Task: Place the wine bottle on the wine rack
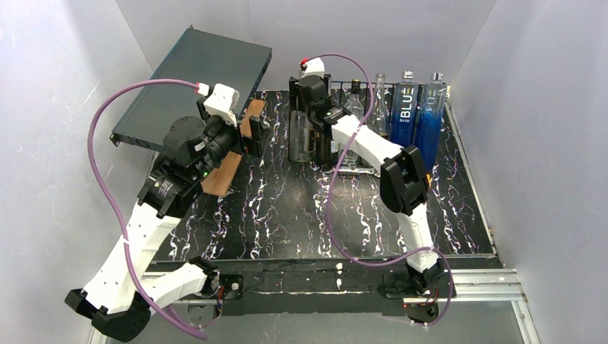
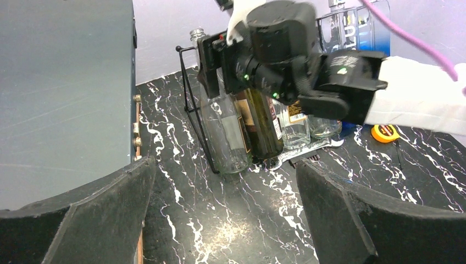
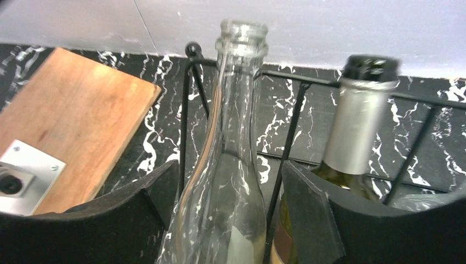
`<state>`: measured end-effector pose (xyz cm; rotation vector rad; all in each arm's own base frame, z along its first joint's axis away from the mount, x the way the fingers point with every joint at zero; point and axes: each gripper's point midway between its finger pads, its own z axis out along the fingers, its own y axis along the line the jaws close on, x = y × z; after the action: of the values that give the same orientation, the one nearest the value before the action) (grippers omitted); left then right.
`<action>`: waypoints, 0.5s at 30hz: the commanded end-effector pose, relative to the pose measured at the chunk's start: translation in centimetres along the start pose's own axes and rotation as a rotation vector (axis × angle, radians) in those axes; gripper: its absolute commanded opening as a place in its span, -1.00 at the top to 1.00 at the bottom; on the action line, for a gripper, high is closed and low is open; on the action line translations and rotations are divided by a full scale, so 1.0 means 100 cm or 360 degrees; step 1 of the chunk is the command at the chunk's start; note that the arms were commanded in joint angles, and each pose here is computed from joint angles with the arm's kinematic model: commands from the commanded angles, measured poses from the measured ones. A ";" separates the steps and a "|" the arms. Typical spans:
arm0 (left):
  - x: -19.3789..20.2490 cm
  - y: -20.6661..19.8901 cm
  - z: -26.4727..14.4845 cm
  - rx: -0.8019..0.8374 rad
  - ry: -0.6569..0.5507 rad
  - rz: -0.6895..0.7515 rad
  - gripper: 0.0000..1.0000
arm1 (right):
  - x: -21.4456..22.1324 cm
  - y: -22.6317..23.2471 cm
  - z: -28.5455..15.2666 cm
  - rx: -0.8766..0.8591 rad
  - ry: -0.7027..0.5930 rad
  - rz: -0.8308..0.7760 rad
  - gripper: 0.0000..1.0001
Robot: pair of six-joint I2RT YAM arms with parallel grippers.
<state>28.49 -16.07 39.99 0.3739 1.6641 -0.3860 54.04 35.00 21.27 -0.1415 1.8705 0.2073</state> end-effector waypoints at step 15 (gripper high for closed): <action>0.011 -0.011 0.010 0.0048 -0.0007 -0.0015 -0.99 | -0.059 -0.012 -0.193 -0.0479 0.0022 0.0036 -0.94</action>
<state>29.19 -16.97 37.88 0.3872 1.7128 -0.3926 42.57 31.55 29.99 -0.2752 1.8607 0.4305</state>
